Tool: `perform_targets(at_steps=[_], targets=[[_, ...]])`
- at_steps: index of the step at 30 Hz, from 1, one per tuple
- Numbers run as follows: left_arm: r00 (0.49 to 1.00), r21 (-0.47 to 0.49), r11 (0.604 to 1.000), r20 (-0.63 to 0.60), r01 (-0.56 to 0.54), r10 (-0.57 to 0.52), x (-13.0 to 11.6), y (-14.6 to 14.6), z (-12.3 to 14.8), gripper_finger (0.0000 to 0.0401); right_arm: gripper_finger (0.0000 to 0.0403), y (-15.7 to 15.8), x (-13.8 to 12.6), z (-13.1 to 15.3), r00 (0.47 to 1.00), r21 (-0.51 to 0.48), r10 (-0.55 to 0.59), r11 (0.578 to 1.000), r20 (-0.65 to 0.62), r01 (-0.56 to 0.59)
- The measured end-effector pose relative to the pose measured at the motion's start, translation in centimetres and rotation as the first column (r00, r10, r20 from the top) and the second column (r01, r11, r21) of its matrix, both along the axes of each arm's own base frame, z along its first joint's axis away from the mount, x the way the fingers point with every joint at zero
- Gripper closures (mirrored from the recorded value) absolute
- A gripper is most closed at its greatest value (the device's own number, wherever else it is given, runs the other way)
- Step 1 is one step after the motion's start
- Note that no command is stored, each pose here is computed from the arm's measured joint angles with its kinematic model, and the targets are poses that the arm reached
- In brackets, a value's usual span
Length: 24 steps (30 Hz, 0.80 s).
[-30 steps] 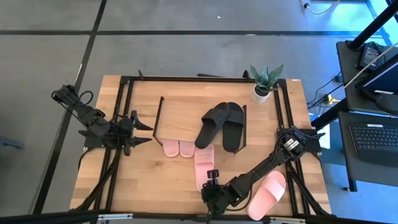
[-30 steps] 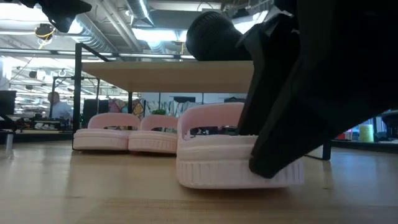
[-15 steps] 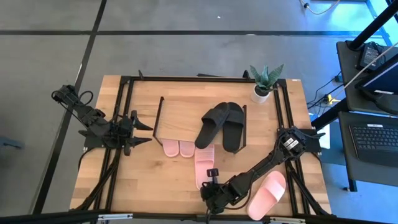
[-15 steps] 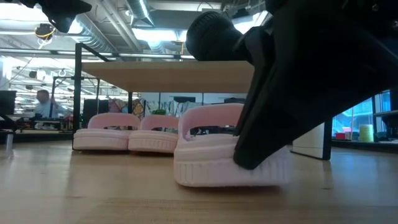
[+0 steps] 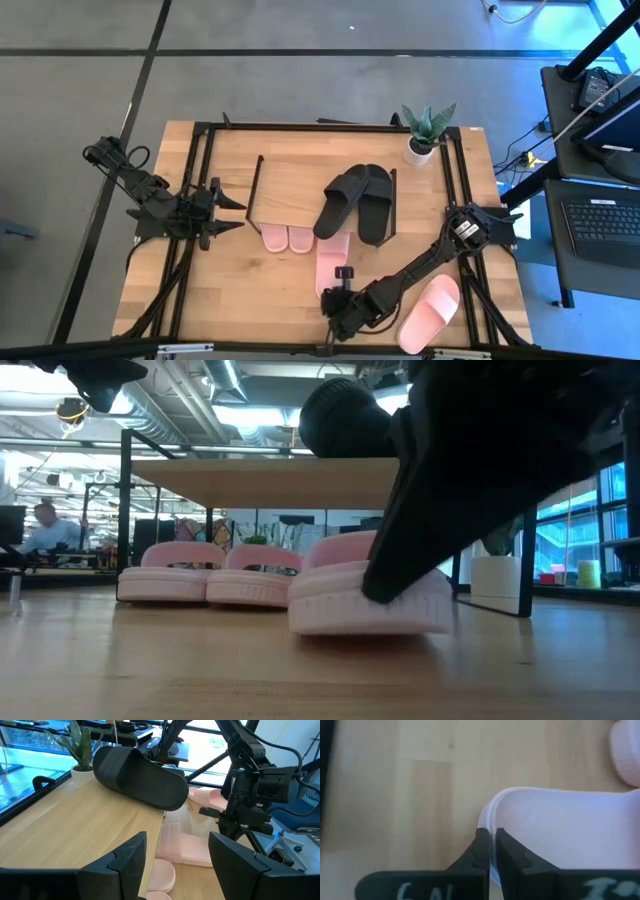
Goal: Pick and place slides into the shelf
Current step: Put the left pink slides under the shelf
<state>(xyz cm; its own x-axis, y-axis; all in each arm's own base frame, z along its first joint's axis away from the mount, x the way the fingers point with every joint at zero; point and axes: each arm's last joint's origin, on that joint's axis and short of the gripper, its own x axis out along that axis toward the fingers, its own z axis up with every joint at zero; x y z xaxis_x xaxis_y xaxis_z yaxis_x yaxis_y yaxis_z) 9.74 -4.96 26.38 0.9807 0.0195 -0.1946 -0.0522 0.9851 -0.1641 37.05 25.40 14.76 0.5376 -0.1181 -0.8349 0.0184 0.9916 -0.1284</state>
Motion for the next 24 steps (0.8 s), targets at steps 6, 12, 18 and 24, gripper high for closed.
perform_targets(at_steps=[6, 12, 18, 24], targets=[[1.0, 0.0, 1.0, 0.0, 0.0, 0.0, 0.0, 0.0, 0.0, 0.0196, 0.0387, -1.5, 0.6, 0.2, 0.999, -0.068, 0.006, 0.998, -0.039, -0.009], [1.0, 0.0, 1.0, 0.0, 0.0, 0.0, 0.0, 0.0, 0.0, 0.0196, 0.0387, -3.0, 1.3, 0.1, 0.997, -0.135, 0.031, 0.99, -0.07, -0.041], [1.0, 0.0, 1.0, 0.0, 0.0, 0.0, 0.0, 0.0, 0.0, 0.0196, 0.0387, -4.8, 1.7, 0.0, 0.995, -0.215, -0.007, 0.977, -0.099, -0.014], [1.0, 0.0, 1.0, 0.0, 0.0, 0.0, 0.0, 0.0, 0.0, 0.0196, 0.0387, -5.9, 2.1, 0.1, 0.995, -0.3, 0.0, 0.953, -0.103, -0.031]])
